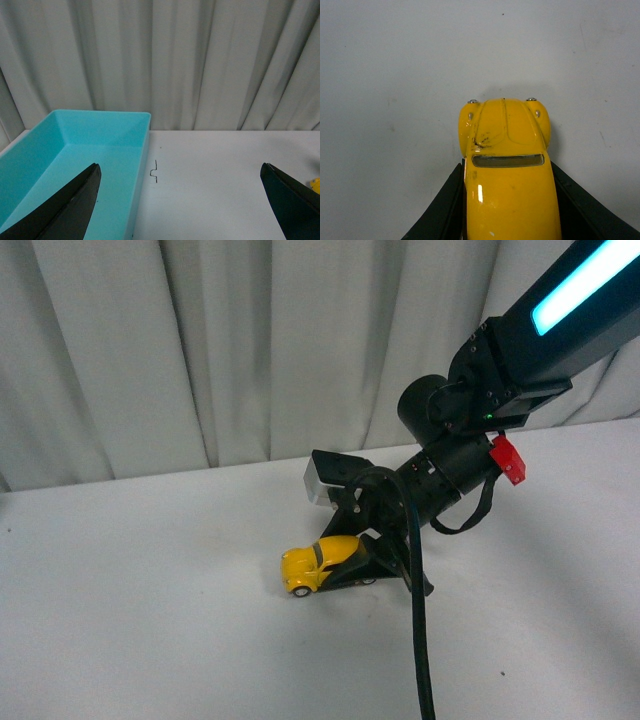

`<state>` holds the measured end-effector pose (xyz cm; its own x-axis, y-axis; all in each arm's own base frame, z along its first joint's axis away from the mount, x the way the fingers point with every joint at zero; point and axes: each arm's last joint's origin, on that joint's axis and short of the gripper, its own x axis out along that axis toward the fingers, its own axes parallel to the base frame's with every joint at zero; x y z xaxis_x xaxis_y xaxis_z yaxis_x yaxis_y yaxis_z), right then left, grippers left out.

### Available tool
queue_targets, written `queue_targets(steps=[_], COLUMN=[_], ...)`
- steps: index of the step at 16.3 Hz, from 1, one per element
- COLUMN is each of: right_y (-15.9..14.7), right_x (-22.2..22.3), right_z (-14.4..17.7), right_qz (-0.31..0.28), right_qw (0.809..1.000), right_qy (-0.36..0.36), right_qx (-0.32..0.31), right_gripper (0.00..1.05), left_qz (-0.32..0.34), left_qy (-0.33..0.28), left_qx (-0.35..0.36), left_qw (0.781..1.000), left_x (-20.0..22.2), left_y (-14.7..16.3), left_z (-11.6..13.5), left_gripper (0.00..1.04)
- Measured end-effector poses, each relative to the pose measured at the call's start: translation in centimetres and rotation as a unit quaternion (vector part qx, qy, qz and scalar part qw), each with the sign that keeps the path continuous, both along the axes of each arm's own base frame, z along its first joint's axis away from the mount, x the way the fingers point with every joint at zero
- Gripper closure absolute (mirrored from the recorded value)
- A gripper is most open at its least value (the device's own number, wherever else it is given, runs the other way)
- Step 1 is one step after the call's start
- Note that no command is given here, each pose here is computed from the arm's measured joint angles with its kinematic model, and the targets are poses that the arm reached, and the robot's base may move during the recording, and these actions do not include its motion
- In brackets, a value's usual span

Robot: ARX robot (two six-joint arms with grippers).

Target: Wind up and store yellow beetle toy

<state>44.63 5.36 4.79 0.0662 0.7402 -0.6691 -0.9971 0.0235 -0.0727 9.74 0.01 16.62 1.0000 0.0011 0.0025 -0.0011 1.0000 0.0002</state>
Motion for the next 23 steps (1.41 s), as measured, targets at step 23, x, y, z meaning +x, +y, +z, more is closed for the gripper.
queue_targets(steps=[23], right_y=[-10.2], right_x=[-4.0], right_z=[-2.0], right_qz=[-0.056], right_qw=[0.998], right_qy=[0.037], right_qx=[0.019], right_gripper=[0.63], left_qz=[0.0], left_qy=[0.0], left_qx=[0.0], left_qw=[1.0], left_x=[0.0], left_y=[0.0], left_z=[0.0], left_gripper=[0.07])
